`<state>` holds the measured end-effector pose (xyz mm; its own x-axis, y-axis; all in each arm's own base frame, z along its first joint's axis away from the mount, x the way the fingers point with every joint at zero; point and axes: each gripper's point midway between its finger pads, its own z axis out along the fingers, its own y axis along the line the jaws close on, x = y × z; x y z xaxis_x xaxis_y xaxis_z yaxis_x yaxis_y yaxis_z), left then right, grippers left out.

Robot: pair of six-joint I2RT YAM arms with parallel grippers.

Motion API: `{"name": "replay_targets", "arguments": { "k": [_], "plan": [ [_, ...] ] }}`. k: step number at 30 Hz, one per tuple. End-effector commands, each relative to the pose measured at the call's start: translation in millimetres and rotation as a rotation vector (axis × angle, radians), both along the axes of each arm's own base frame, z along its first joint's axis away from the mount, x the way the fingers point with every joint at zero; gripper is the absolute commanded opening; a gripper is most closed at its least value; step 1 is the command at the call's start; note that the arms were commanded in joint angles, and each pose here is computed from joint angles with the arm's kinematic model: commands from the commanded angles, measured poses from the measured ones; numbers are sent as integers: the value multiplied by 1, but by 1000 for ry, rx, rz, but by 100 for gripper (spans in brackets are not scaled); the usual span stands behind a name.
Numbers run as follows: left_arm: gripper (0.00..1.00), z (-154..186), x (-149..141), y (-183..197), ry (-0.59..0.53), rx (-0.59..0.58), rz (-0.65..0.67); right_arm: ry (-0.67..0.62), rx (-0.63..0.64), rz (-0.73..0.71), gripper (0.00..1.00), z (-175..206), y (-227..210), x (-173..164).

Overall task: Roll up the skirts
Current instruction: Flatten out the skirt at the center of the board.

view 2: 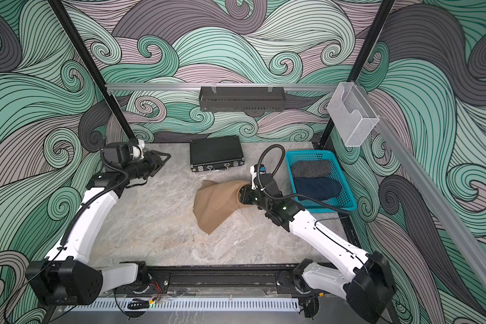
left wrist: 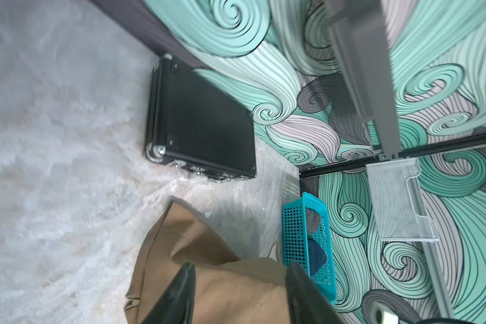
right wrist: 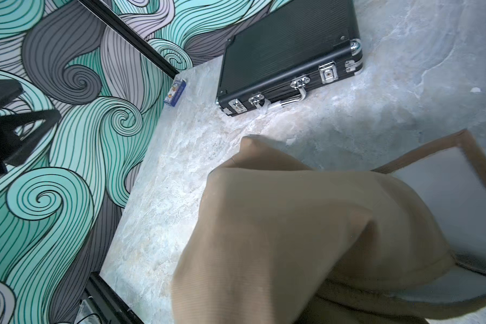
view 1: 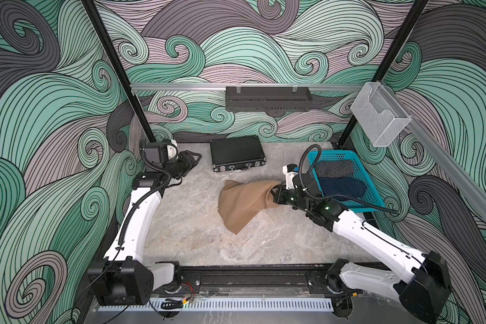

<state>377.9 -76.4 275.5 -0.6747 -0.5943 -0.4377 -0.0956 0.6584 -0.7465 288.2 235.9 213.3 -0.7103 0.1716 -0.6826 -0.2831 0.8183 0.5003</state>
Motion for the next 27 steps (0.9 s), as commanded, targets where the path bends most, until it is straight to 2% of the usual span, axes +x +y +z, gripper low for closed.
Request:
{"name": "replay_targets", "arguments": {
  "k": [1,3,7,12,15,20,23,27],
  "plan": [
    [60,-94,-25,-27,310,-16,-127,81,-138,10,4,-40,-17,-10],
    [62,-126,-43,-47,407,2,-198,122,-186,-22,2,-53,-30,-12],
    [64,-166,-71,-91,478,-4,-318,169,-260,-66,0,-67,-57,-12],
    [64,-197,-78,-106,555,5,-329,175,-287,-74,1,-71,-72,-17],
    [64,-216,-86,-98,626,58,-289,182,-286,-79,1,-75,-79,-20],
    [67,-219,-110,-86,606,165,-248,182,-276,-45,1,-75,-77,-24],
    [68,-227,-122,-95,585,125,-285,181,-280,-30,1,-77,-77,-26],
    [65,-242,-123,-114,601,21,-317,185,-282,-22,1,-79,-76,-26]
  ]
}}
